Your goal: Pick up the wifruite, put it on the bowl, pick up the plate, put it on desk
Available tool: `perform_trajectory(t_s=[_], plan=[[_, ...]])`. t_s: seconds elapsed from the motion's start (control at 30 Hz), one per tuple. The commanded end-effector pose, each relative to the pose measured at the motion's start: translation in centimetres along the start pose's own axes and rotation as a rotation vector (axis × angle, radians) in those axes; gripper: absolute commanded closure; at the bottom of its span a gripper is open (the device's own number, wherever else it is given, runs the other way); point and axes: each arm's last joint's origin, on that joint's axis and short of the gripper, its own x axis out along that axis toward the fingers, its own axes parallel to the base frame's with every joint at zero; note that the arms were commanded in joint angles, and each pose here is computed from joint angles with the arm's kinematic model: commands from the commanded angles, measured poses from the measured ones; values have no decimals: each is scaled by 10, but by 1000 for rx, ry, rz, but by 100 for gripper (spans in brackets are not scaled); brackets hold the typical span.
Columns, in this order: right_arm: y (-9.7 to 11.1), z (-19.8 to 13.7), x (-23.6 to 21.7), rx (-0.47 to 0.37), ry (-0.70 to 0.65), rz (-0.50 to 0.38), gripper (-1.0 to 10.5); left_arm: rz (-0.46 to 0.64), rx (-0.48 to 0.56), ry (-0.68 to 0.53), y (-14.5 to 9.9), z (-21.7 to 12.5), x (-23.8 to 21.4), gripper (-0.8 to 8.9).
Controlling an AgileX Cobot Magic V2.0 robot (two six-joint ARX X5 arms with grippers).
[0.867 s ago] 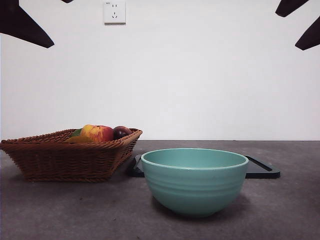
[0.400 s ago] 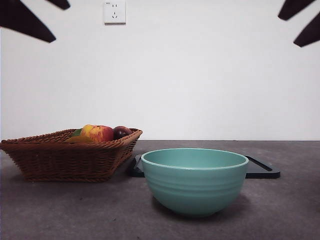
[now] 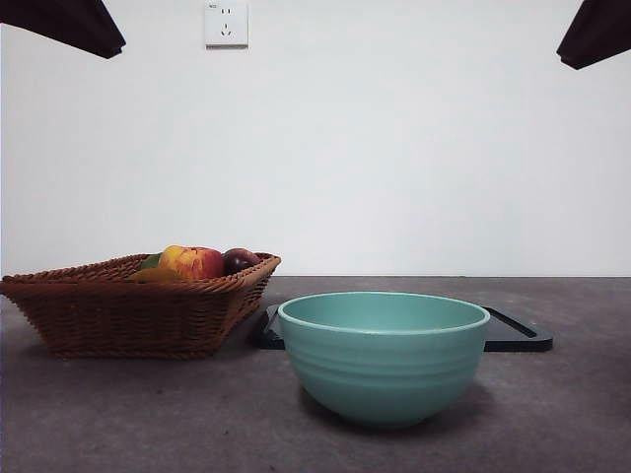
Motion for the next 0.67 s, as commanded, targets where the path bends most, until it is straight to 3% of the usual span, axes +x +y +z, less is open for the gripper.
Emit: perform_trajectory(t_s=[0.03,0.5,0.67], plan=[[3,5,-2,-26,-22,11,937,-11,17,-10,-2,3,-1,806],[3,5,-2,-26,-23,12,937,-11,19,-13,-2,3,-1,806],[3,5,-2,-26,-24,12,937,93,140,-127,-4,6,-18,806]])
